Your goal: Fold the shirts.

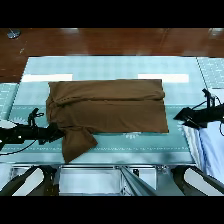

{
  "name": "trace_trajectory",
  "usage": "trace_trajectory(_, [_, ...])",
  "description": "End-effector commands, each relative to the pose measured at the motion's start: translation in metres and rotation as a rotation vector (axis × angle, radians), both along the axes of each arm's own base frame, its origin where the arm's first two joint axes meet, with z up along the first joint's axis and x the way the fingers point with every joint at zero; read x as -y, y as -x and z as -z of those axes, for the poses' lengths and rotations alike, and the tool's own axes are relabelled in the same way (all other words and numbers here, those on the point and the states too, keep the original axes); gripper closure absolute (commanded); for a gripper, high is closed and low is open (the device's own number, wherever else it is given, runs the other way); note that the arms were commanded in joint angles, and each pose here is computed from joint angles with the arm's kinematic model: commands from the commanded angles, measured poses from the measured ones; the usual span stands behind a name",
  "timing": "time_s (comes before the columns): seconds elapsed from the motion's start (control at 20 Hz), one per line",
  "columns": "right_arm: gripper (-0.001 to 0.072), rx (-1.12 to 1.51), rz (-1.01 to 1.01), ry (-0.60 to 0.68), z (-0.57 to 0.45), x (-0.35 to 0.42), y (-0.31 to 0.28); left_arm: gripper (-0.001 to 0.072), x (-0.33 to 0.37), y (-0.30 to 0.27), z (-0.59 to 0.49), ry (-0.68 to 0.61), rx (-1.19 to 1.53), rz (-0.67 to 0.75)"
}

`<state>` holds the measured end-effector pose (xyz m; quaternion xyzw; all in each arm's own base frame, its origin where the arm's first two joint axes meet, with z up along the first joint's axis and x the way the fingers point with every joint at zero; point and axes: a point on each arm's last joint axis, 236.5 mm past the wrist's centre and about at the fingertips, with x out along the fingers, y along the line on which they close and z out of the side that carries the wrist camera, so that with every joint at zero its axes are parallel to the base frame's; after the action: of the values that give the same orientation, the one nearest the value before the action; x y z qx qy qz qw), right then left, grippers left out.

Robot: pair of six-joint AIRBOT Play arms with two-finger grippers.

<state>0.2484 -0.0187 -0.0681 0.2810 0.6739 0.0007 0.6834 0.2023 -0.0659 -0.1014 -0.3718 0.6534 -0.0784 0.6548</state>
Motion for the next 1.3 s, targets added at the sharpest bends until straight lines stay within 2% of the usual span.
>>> trace_trajectory(0.0, [0.0097,-0.132,0.040,-0.036,0.016,-0.013,0.033,0.0687,0.003,-0.006,-0.008,0.008,0.034,0.038])
trace_trajectory(0.15, [0.0097,-0.146,-0.030,-0.143,0.026,-0.056,0.034,0.0687,0.003,-0.006,-0.008,0.008,0.034,0.038])
trace_trajectory(0.4, [0.0100,-0.056,0.000,-0.197,0.034,-0.085,-0.011,0.0687,0.007,-0.012,-0.013,0.036,0.047,0.014])
trace_trajectory(0.45, [0.0181,-0.033,-0.015,-0.203,0.030,-0.089,-0.021,0.0687,0.008,-0.014,-0.014,0.042,0.056,0.008])
trace_trajectory(0.5, [0.0515,-0.023,-0.071,-0.212,0.026,-0.094,-0.023,0.0687,0.008,-0.018,-0.017,0.043,0.077,0.012])
trace_trajectory(0.55, [0.0686,-0.012,-0.140,-0.224,0.021,-0.100,-0.023,0.0687,0.004,-0.025,-0.020,0.031,0.105,0.020])
trace_trajectory(0.7, [0.0686,0.051,-0.203,-0.215,-0.004,-0.094,-0.046,0.0688,-0.017,-0.057,-0.046,0.003,0.193,-0.014])
trace_trajectory(0.95, [0.0686,0.237,-0.165,-0.142,-0.052,-0.067,-0.129,0.0688,-0.040,-0.136,-0.092,-0.016,0.361,-0.081])
trace_trajectory(1.05, [0.0686,0.273,-0.136,-0.145,-0.057,-0.062,-0.162,0.0687,-0.045,-0.176,-0.104,0.014,0.419,-0.149])
trace_trajectory(1.25, [0.0686,0.289,-0.082,-0.186,-0.042,-0.057,-0.213,0.0687,-0.045,-0.244,-0.090,-0.009,0.447,-0.135])
